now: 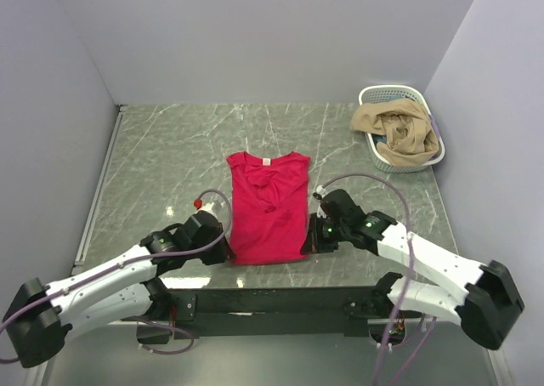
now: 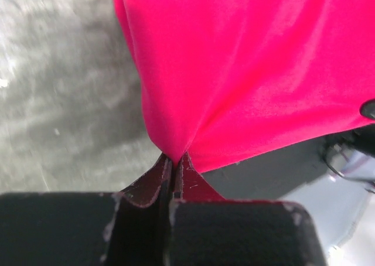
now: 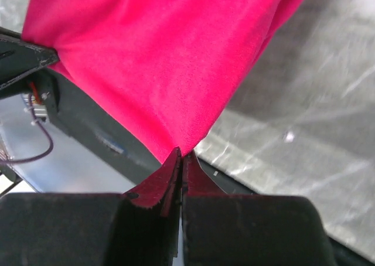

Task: Fold and stack the t-shirts
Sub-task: Fold the tshirt

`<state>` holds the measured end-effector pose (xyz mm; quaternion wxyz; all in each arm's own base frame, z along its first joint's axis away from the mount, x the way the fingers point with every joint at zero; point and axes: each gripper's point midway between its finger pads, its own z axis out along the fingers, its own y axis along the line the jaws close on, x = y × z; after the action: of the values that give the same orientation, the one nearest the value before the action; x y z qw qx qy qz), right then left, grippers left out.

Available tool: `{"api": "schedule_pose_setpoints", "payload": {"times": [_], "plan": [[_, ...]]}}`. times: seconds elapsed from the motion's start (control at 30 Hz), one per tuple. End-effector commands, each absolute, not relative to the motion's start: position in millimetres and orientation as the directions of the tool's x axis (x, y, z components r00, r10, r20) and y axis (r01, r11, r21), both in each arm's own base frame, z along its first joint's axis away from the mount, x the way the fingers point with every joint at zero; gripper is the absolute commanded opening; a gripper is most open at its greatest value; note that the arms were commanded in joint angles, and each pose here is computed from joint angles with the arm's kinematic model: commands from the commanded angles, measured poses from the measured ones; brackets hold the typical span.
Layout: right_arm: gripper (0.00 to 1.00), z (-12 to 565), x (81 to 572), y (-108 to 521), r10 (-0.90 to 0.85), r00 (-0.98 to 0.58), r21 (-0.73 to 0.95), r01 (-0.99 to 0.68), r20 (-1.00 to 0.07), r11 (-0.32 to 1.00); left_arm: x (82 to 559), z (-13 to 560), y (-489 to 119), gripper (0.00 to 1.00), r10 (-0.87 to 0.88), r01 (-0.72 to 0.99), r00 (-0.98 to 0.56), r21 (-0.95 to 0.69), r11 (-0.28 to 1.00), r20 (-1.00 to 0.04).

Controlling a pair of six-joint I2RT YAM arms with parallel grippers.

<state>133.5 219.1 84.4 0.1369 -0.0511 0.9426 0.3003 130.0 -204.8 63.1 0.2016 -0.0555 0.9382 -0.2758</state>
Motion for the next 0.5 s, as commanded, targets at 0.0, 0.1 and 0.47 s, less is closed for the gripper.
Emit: {"api": "schedule_pose_setpoints", "payload": {"times": [0.0, 0.1, 0.47], "plan": [[0.0, 105.7, 126.9, 205.3, 0.062, -0.946, 0.535, -0.125, -0.319, 0.836, 124.7, 95.5, -205.2, 0.01, -0.258, -0.009, -0.904, -0.587, 0.809, -0.342], [0.0, 126.0, 137.9, 202.2, 0.099, -0.914, 0.533, -0.139, -0.393, 0.834, 135.2, 115.0, -203.2, 0.01, -0.29, -0.014, -0.877, -0.582, 0.813, -0.383], [0.0, 165.2, 227.9, 208.2, 0.077, -0.789, 0.377, -0.203, -0.61, 0.903, 212.9, 175.4, -208.3, 0.05, -0.308, -0.01, -0.722, -0.436, 0.9, -0.62]]}}
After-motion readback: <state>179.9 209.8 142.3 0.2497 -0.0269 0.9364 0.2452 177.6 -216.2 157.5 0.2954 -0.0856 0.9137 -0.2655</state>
